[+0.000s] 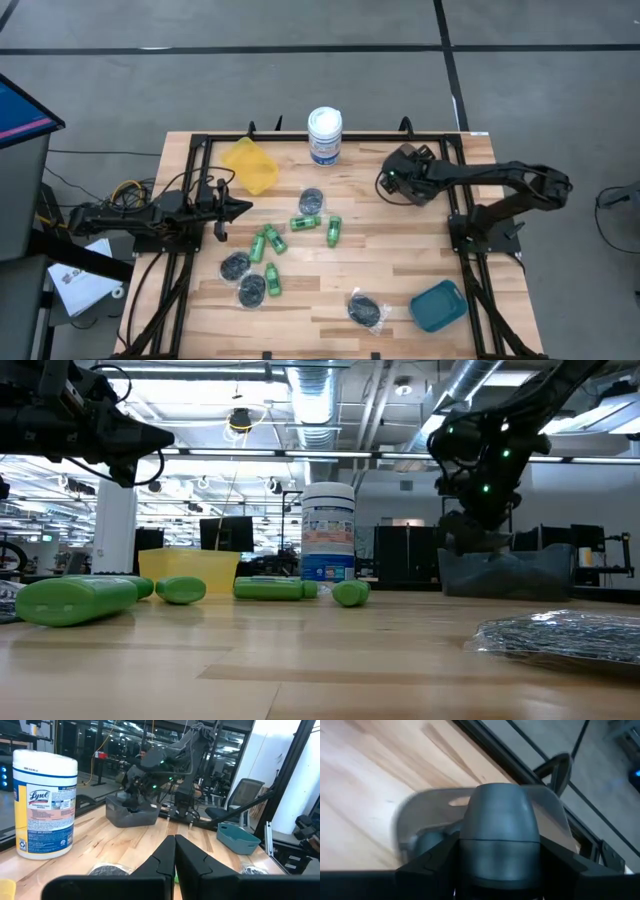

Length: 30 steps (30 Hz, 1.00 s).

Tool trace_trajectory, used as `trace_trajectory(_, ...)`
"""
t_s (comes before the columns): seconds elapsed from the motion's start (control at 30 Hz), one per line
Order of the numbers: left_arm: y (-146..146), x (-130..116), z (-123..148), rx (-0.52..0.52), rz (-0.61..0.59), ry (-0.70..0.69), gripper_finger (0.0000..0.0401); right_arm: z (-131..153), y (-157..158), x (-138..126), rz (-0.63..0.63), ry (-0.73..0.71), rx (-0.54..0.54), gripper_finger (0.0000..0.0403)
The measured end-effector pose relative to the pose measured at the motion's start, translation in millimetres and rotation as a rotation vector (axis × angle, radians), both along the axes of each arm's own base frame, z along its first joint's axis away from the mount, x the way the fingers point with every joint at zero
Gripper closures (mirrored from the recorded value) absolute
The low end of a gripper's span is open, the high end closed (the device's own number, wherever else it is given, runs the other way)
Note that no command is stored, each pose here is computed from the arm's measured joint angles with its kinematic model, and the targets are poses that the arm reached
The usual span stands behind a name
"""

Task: Pick & Place Travel size toiletries
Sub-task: Put the gray deodorant into the black bin, then put the black hairbrush into the blue bin

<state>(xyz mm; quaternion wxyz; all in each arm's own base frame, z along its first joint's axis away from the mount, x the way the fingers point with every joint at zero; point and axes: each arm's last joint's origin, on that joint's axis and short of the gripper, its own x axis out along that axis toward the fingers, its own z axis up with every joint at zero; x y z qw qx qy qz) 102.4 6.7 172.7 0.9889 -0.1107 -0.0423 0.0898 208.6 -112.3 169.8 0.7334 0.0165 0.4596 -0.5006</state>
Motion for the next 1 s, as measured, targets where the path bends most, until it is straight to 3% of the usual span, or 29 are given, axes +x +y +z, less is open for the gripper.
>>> trace_trajectory(0.43,0.0,0.0,0.6,0.0,0.0,-0.006,0.0399,-7.1,-6.7,1.8,-0.011,0.039,0.016,0.014)
trace_trajectory(0.8,0.0,0.0,1.2,0.0,0.0,-0.013,0.0399,30.5,-5.6,28.0,0.074,-0.008,-0.026,0.0136)
trace_trajectory(1.0,0.0,0.0,1.2,0.0,0.0,-0.013,0.0399,52.7,33.7,54.6,0.296,-0.208,0.123,0.0136)
